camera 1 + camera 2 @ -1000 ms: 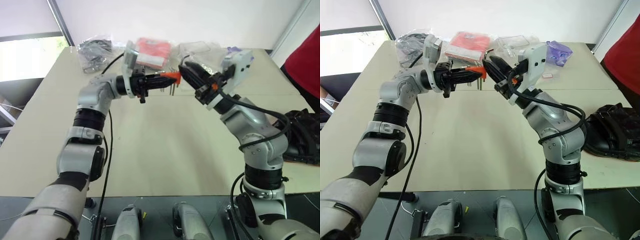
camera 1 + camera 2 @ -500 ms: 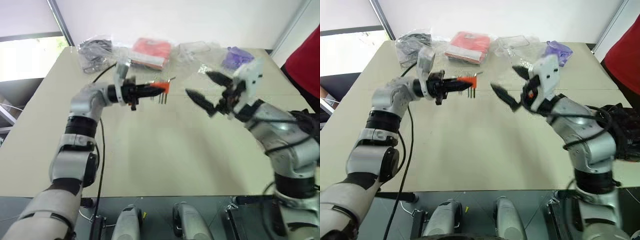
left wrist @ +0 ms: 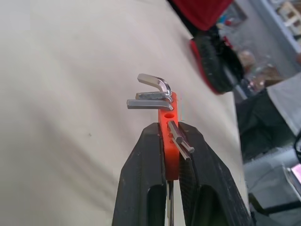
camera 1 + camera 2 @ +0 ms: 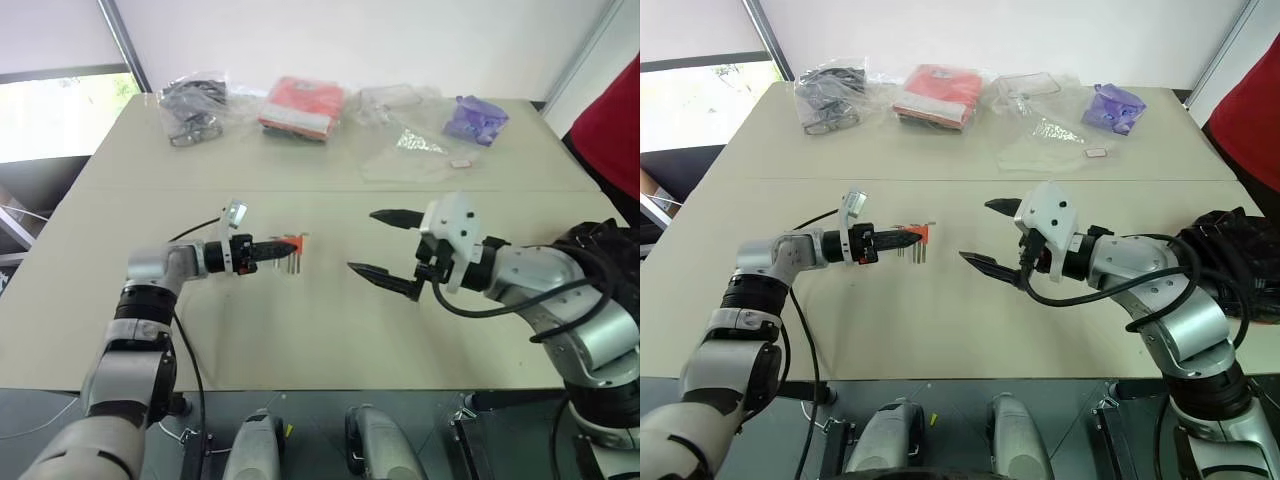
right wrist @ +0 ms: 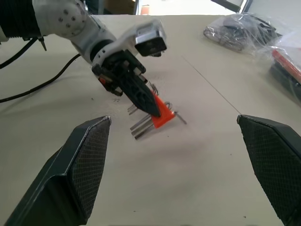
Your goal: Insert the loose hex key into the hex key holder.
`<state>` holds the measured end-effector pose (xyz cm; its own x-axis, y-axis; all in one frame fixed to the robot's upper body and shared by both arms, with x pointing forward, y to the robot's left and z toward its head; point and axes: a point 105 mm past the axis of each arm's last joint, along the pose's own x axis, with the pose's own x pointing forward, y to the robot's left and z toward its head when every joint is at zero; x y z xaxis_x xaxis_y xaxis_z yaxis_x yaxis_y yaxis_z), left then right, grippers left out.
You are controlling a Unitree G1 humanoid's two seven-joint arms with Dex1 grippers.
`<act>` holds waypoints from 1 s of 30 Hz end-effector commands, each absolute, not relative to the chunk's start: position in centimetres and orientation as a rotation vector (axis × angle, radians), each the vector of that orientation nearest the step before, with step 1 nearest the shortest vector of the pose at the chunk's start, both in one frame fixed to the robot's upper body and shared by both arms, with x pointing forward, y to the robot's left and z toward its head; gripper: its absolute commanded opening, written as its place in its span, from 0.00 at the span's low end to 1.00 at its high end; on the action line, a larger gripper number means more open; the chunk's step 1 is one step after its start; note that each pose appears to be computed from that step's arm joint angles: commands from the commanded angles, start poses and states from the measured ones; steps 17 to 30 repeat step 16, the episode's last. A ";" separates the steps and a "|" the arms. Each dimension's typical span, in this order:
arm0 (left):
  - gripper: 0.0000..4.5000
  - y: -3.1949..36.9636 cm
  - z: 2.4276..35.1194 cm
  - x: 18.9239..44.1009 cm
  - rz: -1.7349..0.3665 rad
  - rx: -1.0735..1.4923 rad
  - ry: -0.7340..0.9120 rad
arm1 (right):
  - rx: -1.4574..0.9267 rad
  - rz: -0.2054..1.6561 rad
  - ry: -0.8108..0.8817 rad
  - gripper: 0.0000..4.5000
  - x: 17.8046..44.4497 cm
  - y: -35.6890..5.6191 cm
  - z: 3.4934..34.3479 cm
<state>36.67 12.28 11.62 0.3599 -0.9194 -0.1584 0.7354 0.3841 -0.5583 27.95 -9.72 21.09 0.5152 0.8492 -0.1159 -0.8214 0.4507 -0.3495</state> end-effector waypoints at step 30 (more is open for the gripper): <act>0.99 20.2 15.5 41.6 -0.742 0.185 0.151 | -0.447 1.019 -0.094 1.00 27.2 -10.6 21.5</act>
